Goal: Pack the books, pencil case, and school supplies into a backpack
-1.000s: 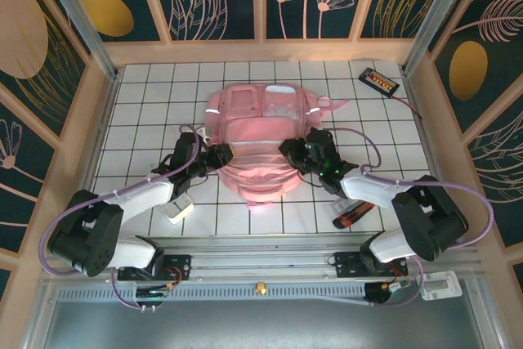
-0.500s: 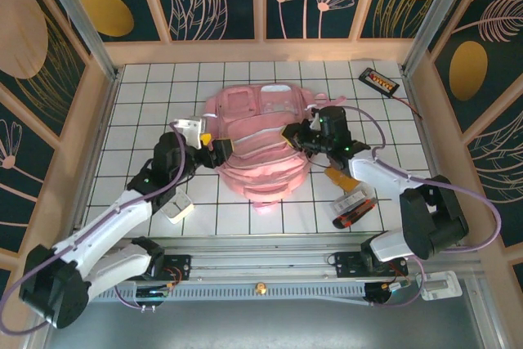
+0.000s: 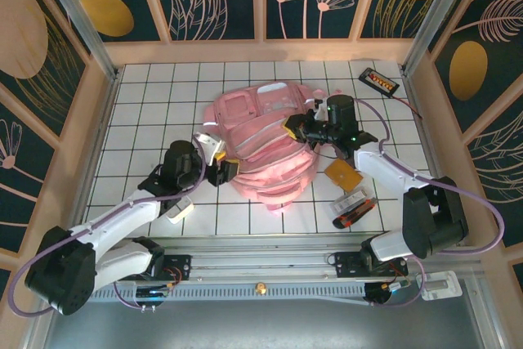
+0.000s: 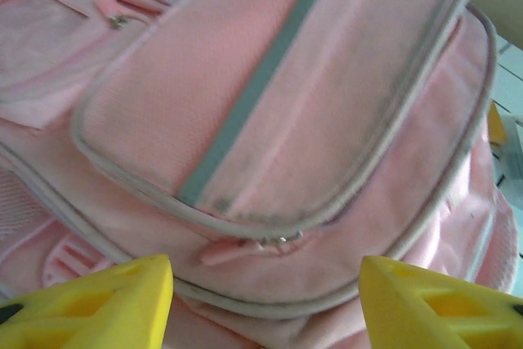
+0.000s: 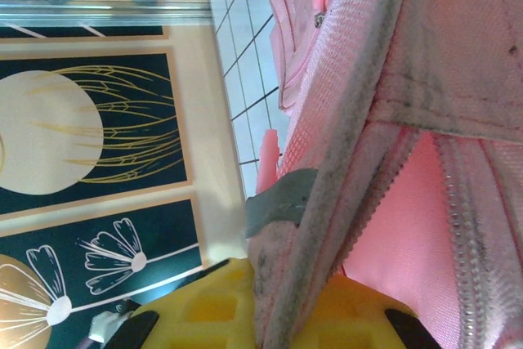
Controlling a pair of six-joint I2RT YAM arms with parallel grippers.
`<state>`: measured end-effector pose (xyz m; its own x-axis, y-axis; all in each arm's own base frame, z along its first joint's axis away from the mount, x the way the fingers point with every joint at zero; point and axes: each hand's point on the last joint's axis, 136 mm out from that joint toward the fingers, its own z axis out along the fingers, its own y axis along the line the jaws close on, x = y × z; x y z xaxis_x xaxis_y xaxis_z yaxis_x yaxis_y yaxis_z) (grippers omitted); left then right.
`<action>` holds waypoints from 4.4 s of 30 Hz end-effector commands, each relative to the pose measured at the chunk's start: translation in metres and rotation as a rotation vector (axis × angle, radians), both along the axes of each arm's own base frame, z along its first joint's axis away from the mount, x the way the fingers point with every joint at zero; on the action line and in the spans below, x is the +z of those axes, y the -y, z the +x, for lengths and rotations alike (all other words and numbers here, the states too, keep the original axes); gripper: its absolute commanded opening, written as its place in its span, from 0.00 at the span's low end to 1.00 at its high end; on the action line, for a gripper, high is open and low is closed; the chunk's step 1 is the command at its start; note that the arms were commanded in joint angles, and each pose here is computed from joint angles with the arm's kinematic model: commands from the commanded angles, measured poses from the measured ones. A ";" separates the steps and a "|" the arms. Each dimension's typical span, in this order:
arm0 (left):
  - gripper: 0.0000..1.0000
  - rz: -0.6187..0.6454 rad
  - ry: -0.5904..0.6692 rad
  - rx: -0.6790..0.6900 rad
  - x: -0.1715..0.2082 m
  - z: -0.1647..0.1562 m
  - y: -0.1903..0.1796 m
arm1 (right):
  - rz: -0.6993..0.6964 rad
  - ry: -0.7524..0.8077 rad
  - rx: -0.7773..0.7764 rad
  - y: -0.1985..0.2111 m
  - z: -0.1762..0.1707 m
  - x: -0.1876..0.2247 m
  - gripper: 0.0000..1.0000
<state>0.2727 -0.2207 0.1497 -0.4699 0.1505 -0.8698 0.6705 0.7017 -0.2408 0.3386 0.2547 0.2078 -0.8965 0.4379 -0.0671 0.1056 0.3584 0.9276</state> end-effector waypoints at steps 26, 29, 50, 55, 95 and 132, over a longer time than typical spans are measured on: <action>0.18 0.043 0.073 -0.143 -0.021 0.016 0.027 | 0.140 0.170 0.071 -0.019 0.006 0.062 0.00; 0.00 0.010 0.082 -0.149 -0.016 0.013 0.029 | 0.130 0.150 0.068 -0.019 0.007 0.053 0.00; 0.00 -0.130 0.057 -0.177 0.022 -0.005 0.033 | 0.087 0.157 0.106 -0.030 -0.005 0.020 0.68; 0.00 -0.159 0.065 -0.195 0.031 -0.007 0.036 | 0.080 0.167 0.097 -0.037 -0.011 0.020 0.69; 0.55 0.061 0.079 -0.172 -0.025 0.006 0.025 | 0.087 0.209 0.095 -0.032 -0.004 0.058 0.00; 0.28 -0.068 -0.035 -0.244 -0.016 0.029 0.024 | 0.098 0.203 0.085 -0.030 -0.006 0.053 0.00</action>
